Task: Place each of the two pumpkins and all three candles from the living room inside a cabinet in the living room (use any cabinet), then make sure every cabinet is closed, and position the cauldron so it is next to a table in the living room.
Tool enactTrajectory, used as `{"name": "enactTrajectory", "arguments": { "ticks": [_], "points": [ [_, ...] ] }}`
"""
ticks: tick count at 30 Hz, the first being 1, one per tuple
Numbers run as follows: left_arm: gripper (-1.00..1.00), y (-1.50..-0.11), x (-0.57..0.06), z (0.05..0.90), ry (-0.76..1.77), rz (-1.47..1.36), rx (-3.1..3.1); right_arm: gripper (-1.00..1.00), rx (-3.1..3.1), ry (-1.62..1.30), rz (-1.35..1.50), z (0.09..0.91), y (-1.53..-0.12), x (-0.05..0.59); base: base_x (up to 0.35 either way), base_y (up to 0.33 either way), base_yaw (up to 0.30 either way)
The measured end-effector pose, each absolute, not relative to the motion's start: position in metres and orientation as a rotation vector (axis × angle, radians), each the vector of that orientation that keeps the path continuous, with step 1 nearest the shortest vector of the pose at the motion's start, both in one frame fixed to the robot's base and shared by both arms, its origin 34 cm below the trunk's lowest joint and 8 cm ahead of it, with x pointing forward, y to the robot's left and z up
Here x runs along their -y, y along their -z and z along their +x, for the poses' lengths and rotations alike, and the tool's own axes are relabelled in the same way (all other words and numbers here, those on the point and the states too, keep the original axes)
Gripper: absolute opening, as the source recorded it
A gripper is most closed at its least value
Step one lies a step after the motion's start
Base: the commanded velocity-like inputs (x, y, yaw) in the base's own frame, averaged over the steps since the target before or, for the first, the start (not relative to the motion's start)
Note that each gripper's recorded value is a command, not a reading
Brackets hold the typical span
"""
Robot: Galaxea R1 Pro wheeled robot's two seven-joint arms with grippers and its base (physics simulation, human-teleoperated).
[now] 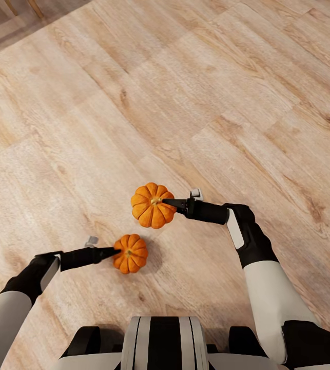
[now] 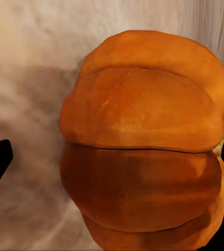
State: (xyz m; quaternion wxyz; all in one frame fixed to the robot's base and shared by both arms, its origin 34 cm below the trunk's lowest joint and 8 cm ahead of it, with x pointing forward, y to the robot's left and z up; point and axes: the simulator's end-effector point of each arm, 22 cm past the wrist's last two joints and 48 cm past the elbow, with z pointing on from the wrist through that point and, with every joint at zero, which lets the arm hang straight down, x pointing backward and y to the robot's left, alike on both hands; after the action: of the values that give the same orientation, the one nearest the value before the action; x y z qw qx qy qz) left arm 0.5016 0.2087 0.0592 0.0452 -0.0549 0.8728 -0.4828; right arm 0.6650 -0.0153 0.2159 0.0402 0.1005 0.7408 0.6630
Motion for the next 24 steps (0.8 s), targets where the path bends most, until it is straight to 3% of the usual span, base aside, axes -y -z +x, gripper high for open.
{"name": "enactTrajectory", "arguments": {
  "ticks": [24],
  "points": [
    [1.0,-0.059,-0.2054,0.4934,1.516,-0.251,-2.724,-1.0,-2.271,-2.034,0.313,0.6644,-0.2153,0.0152,0.0,0.0,-0.002]
  ]
}}
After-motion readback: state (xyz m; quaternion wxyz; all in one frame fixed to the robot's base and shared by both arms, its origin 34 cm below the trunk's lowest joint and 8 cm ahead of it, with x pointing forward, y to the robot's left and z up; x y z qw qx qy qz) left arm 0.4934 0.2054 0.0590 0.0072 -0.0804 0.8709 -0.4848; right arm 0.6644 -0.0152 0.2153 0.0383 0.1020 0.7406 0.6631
